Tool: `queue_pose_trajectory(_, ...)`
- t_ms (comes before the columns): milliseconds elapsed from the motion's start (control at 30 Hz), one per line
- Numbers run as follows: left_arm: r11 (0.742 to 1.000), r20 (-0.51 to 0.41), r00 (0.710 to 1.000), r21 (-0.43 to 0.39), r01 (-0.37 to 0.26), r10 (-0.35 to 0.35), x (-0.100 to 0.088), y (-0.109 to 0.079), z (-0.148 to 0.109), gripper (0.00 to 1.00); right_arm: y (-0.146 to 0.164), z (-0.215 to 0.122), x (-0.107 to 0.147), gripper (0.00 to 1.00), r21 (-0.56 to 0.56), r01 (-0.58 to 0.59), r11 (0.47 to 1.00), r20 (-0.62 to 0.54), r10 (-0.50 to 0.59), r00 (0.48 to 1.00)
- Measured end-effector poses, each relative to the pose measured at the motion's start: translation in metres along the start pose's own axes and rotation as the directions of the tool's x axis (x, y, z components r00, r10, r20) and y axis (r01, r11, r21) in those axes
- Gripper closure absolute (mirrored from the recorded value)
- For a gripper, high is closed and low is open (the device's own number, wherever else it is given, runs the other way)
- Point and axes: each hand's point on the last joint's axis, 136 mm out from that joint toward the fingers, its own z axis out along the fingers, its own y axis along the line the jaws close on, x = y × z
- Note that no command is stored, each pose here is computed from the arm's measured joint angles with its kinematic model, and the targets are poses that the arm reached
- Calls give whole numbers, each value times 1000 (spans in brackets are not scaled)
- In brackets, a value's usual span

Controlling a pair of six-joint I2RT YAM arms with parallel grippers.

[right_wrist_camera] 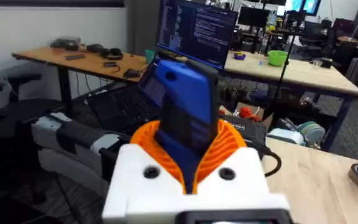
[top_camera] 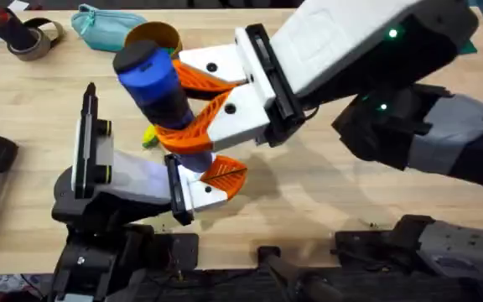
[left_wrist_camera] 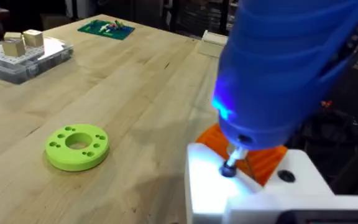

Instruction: Pick up the gripper from the table and insert it into the empty holder that is missing its gripper. Then pick up a screw, insert it into the mounting hole, and use the screwdriver to tighten it. Finally, clean up the table by picking up the vegetable and placing it into the bucket.

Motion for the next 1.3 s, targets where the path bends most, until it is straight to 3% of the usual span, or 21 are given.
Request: queue_pose_trajectory(1300,1000,0,1000,-1,0,0,0,0,0,984,-1,-6,-11,958,5,9,1000,40,-10,999)
